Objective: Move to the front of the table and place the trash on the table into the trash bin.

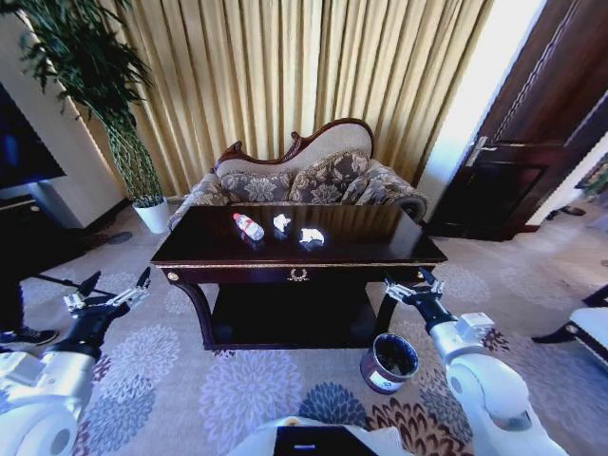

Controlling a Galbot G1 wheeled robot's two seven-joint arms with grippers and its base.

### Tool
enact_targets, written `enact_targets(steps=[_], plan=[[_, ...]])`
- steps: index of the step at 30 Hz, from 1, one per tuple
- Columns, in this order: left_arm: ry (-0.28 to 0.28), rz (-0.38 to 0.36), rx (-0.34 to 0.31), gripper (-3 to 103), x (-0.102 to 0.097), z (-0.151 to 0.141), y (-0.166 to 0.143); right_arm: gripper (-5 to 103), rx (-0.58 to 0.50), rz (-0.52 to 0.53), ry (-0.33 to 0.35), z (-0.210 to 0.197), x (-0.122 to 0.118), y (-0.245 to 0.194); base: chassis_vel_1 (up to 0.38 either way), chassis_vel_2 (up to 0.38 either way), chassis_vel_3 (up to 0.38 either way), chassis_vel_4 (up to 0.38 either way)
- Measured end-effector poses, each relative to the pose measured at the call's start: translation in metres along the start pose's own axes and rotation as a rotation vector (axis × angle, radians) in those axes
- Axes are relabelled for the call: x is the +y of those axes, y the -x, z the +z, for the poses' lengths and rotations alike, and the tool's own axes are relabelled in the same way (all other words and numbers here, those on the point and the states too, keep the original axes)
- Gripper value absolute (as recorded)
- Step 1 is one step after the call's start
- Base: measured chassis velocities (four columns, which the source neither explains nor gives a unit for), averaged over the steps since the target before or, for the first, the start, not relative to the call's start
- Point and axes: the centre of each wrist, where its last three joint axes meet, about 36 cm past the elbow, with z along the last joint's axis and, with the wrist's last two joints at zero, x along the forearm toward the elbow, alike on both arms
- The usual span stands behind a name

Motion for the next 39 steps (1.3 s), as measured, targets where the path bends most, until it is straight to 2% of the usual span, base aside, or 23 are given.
enact_targets(steps=[28,39], plan=[[0.001,-0.001,-0.005,100,-0.0023,-0.0031,-0.0032,100,0.006,-0.001,0.031,0.0085,-0.0035,0.0035,0.0,0.0,0.0,0.0],[0.001,-0.001,-0.006,100,-0.0026,-0.0032,-0.003,100,0.003,-0.002,0.031,0.0086,-0.0039,0.0031,-0.062,0.094,0.062,-0.079]])
